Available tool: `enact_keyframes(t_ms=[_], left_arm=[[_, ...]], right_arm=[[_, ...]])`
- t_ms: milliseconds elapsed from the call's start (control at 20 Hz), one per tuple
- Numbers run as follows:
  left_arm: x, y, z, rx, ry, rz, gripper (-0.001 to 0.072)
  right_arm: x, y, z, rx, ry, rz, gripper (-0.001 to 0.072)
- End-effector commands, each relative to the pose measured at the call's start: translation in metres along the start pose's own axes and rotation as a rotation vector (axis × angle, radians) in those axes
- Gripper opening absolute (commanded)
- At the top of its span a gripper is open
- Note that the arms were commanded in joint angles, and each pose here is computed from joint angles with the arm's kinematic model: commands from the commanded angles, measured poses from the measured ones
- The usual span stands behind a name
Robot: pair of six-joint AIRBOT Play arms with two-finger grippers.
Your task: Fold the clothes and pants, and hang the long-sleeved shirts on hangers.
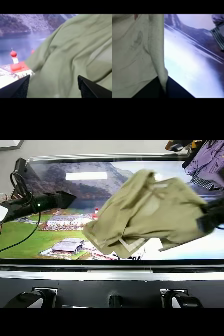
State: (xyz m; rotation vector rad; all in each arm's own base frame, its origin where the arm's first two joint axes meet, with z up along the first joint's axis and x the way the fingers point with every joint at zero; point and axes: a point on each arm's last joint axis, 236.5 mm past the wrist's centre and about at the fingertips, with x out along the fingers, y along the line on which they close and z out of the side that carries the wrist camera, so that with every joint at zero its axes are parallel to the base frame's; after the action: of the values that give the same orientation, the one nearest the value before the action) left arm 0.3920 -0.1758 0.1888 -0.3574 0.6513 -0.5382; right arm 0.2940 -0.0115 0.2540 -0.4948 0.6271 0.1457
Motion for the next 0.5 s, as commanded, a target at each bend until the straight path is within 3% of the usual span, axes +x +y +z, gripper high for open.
enact_keyframes(t_ms=[0,200,450], left_arm=[[-0.007,0.0,0.006,-0.034,-0.024,0.003,0.072],[-0.007,0.0,0.006,-0.034,-0.023,0.003,0.072],[-0.006,-0.001,0.006,-0.066,-0.023,-0.002,0.072]], right_arm=[[-0.06,-0.061,-0.034,0.288,0.022,-0.329,0.0027],[-0.14,-0.128,-0.074,0.627,-0.031,-0.736,0.0026],[-0.189,-0.173,-0.096,0.754,0.106,-1.036,0.0026]])
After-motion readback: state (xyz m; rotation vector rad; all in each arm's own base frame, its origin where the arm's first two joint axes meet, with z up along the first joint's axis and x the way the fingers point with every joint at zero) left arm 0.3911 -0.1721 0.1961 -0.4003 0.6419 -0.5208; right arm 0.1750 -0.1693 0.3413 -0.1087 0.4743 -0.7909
